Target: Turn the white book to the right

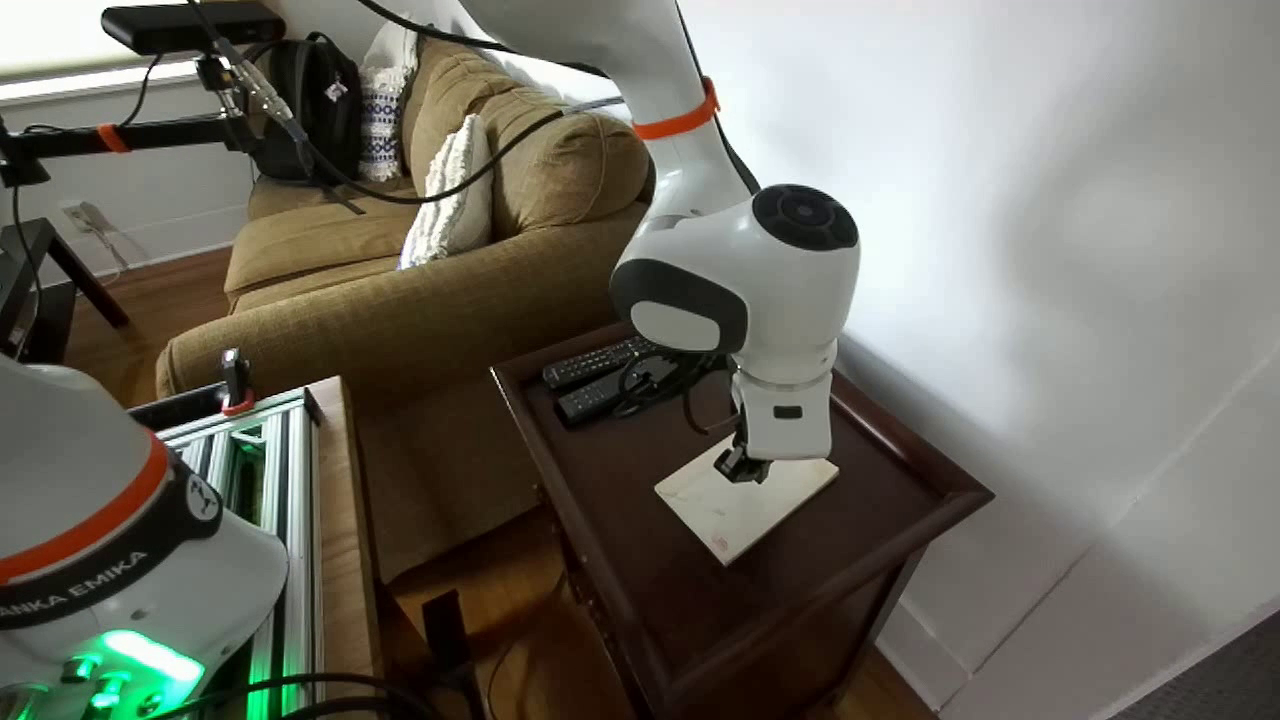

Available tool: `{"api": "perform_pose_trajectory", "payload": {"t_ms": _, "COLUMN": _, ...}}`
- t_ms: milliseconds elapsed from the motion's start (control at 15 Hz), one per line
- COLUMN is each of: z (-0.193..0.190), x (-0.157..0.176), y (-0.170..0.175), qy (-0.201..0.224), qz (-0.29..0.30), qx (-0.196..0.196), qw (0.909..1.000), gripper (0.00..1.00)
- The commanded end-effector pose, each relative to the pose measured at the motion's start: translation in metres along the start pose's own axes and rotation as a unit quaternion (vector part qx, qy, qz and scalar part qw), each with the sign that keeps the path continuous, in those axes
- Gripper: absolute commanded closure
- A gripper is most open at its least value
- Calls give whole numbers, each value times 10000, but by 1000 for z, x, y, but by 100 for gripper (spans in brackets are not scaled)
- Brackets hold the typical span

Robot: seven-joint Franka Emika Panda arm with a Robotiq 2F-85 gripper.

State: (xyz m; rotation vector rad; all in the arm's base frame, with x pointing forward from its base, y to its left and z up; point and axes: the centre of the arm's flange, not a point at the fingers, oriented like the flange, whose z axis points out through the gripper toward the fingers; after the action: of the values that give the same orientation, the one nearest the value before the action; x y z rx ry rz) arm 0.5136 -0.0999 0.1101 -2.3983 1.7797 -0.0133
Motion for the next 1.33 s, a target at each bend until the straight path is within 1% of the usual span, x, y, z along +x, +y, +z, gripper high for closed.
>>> {"api": "perform_pose_trajectory", "payload": {"t_ms": 0, "z": -32, "x": -13, "y": -3, "qy": 237, "qz": -948, "qx": -223, "qw": 9950, "gripper": 74}}
{"api": "perform_pose_trajectory", "payload": {"t_ms": 67, "z": -37, "x": -15, "y": -6, "qy": 280, "qz": -1196, "qx": -308, "qw": 9919, "gripper": 73}}
{"api": "perform_pose_trajectory", "payload": {"t_ms": 200, "z": -47, "x": -21, "y": -8, "qy": 324, "qz": -1712, "qx": -535, "qw": 9832, "gripper": 60}}
{"api": "perform_pose_trajectory", "payload": {"t_ms": 267, "z": -52, "x": -25, "y": -10, "qy": 366, "qz": -1962, "qx": -654, "qw": 9777, "gripper": 51}}
{"api": "perform_pose_trajectory", "payload": {"t_ms": 333, "z": -57, "x": -26, "y": -10, "qy": 427, "qz": -2168, "qx": -856, "qw": 9715, "gripper": 45}}
{"api": "perform_pose_trajectory", "payload": {"t_ms": 467, "z": -66, "x": -28, "y": -13, "qy": 493, "qz": -2688, "qx": -1113, "qw": 9555, "gripper": 29}}
{"api": "perform_pose_trajectory", "payload": {"t_ms": 600, "z": -76, "x": -29, "y": -16, "qy": 503, "qz": -3202, "qx": -1344, "qw": 9364, "gripper": 14}}
{"api": "perform_pose_trajectory", "payload": {"t_ms": 733, "z": -84, "x": -33, "y": -19, "qy": 482, "qz": -3688, "qx": -1501, "qw": 9160, "gripper": 2}}
{"api": "perform_pose_trajectory", "payload": {"t_ms": 800, "z": -87, "x": -36, "y": -19, "qy": 417, "qz": -3917, "qx": -1566, "qw": 9057, "gripper": 0}}
{"api": "perform_pose_trajectory", "payload": {"t_ms": 933, "z": -94, "x": -41, "y": -22, "qy": 340, "qz": -4370, "qx": -1657, "qw": 8834, "gripper": 0}}
{"api": "perform_pose_trajectory", "payload": {"t_ms": 1067, "z": -98, "x": -47, "y": -25, "qy": 257, "qz": -4809, "qx": -1743, "qw": 8589, "gripper": 0}}
{"api": "perform_pose_trajectory", "payload": {"t_ms": 1200, "z": -104, "x": -54, "y": -27, "qy": 248, "qz": -5233, "qx": -1879, "qw": 8308, "gripper": 0}}
{"api": "perform_pose_trajectory", "payload": {"t_ms": 1267, "z": -107, "x": -56, "y": -28, "qy": 304, "qz": -5373, "qx": -1935, "qw": 8203, "gripper": 0}}
